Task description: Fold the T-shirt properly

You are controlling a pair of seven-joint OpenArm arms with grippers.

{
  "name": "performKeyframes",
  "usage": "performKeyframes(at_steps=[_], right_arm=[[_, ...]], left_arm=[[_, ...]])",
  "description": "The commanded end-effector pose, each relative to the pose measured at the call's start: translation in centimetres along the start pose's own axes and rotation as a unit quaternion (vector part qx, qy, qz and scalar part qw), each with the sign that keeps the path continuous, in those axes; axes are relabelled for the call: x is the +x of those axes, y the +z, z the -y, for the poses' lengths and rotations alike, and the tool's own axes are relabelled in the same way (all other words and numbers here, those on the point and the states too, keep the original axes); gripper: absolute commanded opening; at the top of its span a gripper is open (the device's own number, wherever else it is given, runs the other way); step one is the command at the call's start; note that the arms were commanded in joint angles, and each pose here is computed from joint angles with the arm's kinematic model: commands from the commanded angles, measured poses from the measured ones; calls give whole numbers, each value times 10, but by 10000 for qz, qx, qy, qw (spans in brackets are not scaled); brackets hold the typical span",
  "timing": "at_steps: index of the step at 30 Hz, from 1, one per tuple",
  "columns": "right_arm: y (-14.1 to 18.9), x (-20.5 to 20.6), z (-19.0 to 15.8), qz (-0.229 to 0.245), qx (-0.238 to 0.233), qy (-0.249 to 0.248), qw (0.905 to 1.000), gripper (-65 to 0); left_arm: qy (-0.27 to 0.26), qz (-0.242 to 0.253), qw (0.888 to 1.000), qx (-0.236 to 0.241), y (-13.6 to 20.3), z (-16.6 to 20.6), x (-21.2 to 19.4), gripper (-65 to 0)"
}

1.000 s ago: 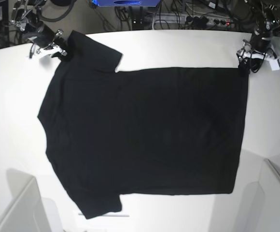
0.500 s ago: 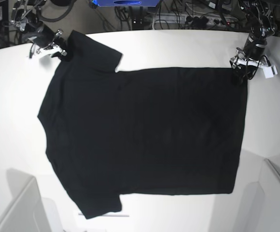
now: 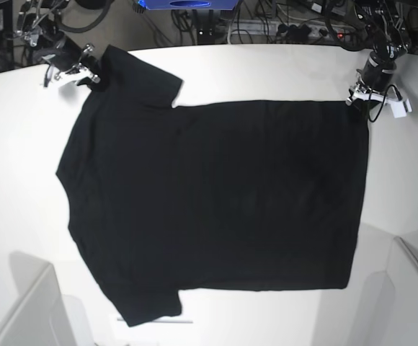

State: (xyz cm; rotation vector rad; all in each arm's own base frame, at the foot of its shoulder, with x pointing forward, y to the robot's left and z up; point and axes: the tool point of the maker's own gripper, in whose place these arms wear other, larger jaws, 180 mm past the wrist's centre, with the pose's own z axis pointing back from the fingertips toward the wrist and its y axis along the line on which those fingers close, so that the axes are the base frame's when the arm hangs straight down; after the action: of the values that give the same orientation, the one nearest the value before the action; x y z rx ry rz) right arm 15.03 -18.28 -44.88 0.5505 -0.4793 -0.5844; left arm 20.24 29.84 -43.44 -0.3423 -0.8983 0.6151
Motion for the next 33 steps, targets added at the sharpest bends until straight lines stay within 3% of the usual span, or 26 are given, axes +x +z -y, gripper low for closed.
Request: performKeyframes(at_steps=[1, 8, 14, 21, 33], right_arm=[[5, -7, 13, -169, -282, 33, 9995, -650], [15, 0, 2, -24, -239, 279, 9993, -650], [23, -3, -3, 2, -235, 375, 9990, -650], [32, -15, 2, -97, -323, 373, 9987, -650], [48, 12, -37, 357, -59, 969, 9946, -650]], left_arm=[[-97, -243, 9995, 168, 5, -9, -9, -650], [-376, -343, 9984, 248, 22, -15, -10, -650], [-1135, -379, 9920, 393, 37, -10, -2, -650], [-1328, -517, 9888, 440, 55, -11, -9, -650], [-1780, -454, 9827, 244, 77, 14, -2, -650]])
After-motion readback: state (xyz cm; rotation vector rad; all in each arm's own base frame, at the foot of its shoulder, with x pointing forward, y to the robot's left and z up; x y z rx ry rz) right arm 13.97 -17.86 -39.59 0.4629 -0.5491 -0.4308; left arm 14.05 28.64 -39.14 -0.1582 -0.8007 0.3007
